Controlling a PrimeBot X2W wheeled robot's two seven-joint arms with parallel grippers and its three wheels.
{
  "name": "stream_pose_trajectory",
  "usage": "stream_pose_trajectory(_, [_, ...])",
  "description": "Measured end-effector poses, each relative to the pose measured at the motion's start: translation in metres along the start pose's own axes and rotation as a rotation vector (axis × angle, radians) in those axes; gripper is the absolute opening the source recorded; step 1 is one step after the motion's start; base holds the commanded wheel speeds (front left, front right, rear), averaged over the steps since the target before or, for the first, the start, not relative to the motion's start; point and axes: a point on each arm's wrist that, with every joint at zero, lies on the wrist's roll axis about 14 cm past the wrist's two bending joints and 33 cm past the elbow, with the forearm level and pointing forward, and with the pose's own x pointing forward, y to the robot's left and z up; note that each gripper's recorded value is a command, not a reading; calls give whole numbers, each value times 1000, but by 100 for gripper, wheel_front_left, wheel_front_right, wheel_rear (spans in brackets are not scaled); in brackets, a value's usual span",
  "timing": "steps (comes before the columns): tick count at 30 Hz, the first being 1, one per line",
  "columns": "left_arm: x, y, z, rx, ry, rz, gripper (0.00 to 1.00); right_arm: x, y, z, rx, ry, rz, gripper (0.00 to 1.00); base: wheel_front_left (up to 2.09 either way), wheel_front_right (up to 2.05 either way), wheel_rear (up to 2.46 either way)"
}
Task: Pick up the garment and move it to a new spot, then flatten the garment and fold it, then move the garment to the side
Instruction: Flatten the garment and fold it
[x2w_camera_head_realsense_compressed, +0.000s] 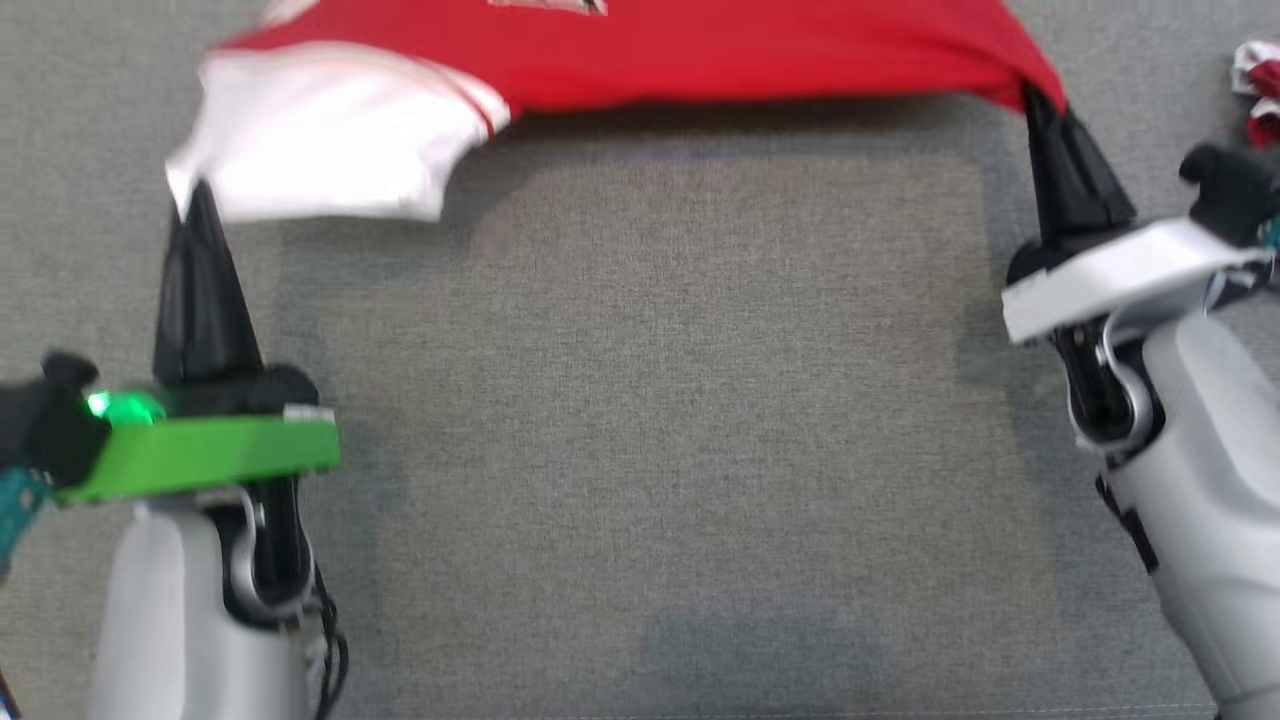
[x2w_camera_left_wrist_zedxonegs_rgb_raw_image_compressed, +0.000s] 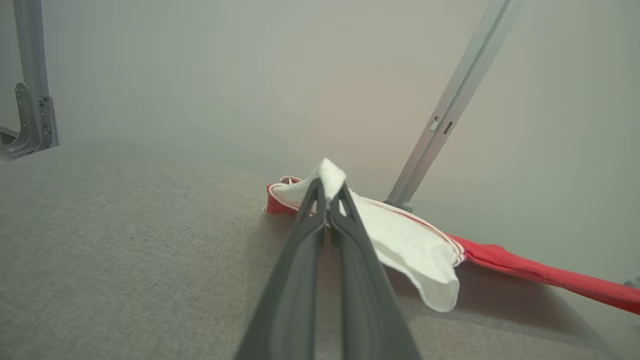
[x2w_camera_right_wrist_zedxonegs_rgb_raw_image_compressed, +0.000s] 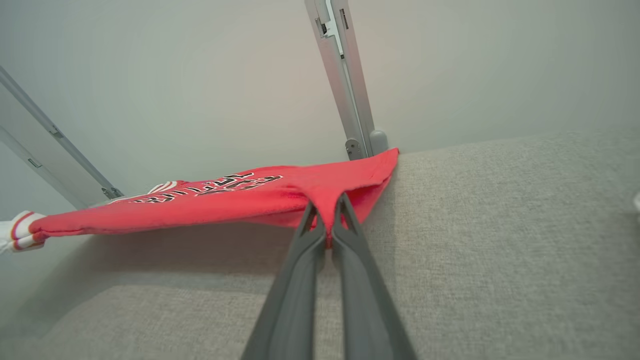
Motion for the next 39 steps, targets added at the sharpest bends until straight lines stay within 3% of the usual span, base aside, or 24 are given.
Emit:
stream_pose_trajectory(6, [-55, 17, -4, -58, 60, 104, 0, -49, 6, 9, 9, -19, -18, 0, 0, 0, 0])
stream_pose_trajectory(12, [-104, 25, -6, -125, 104, 199, 0, -99, 12, 4, 88, -26, -82, 0, 0, 0, 0])
stream_pose_trajectory(19, [-149, 30, 1, -137, 119, 261, 0, -151, 34, -6, 149, -12, -112, 0, 0, 0, 0])
stream_pose_trajectory(30, [-185, 32, 12, -128, 113, 289, 0, -209, 48, -17, 180, 25, -148, 0, 0, 0, 0])
stream_pose_trajectory(39, [-172, 10, 8, -116, 120, 185, 0, -216, 46, -21, 182, 33, -167, 0, 0, 0, 0])
